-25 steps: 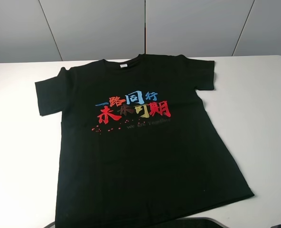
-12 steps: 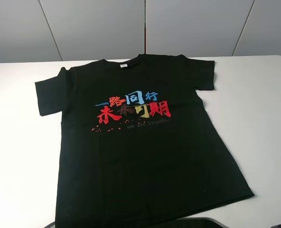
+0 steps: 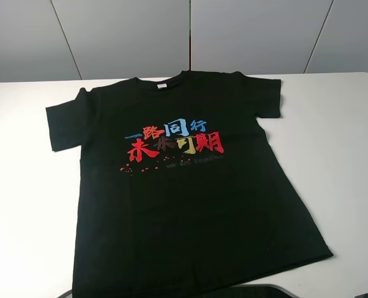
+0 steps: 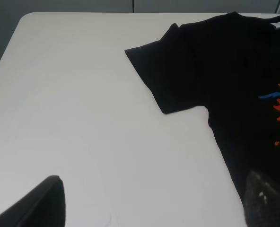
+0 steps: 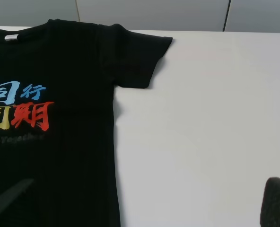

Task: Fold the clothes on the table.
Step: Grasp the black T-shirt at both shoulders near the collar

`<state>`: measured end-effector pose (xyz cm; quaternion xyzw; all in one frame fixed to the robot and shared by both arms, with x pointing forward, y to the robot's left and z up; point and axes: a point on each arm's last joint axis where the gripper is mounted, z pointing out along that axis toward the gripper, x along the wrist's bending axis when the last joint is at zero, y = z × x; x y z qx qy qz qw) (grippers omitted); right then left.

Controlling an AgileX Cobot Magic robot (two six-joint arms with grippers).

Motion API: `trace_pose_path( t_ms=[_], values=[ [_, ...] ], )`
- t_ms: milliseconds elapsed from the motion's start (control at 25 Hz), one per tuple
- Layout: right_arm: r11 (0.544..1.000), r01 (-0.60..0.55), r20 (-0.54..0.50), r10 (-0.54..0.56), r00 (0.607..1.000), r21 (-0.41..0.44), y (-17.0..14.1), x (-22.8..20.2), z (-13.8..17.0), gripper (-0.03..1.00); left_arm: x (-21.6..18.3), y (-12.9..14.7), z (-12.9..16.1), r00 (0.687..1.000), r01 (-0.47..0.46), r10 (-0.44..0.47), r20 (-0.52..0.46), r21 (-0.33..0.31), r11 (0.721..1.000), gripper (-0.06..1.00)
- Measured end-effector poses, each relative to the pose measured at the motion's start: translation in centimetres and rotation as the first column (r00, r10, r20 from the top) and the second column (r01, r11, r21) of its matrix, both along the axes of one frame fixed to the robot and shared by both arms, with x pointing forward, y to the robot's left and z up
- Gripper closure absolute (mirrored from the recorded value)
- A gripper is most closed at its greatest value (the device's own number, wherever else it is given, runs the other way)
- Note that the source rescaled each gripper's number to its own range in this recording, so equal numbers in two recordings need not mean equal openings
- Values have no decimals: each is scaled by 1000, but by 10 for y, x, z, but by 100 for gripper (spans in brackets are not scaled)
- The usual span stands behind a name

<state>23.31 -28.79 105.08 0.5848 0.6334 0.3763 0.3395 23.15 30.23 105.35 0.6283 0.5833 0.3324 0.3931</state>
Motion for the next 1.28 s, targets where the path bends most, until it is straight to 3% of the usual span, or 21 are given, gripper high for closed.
trace_pose_path(
  t_ms=[720,1080,1280],
  values=[
    [1000,-2,0,2,1000,3,0,0,0,-3,0,0,0,1000,0,0,0,0,1000,-4],
    [992,-67,26,65,998,105,10,0,3,-3,0,1,0,1000,-4,4,1,6,1000,-4],
    [990,-82,26,79,997,116,11,0,3,-3,0,1,0,1000,-5,5,1,8,1000,-4]
  ],
)
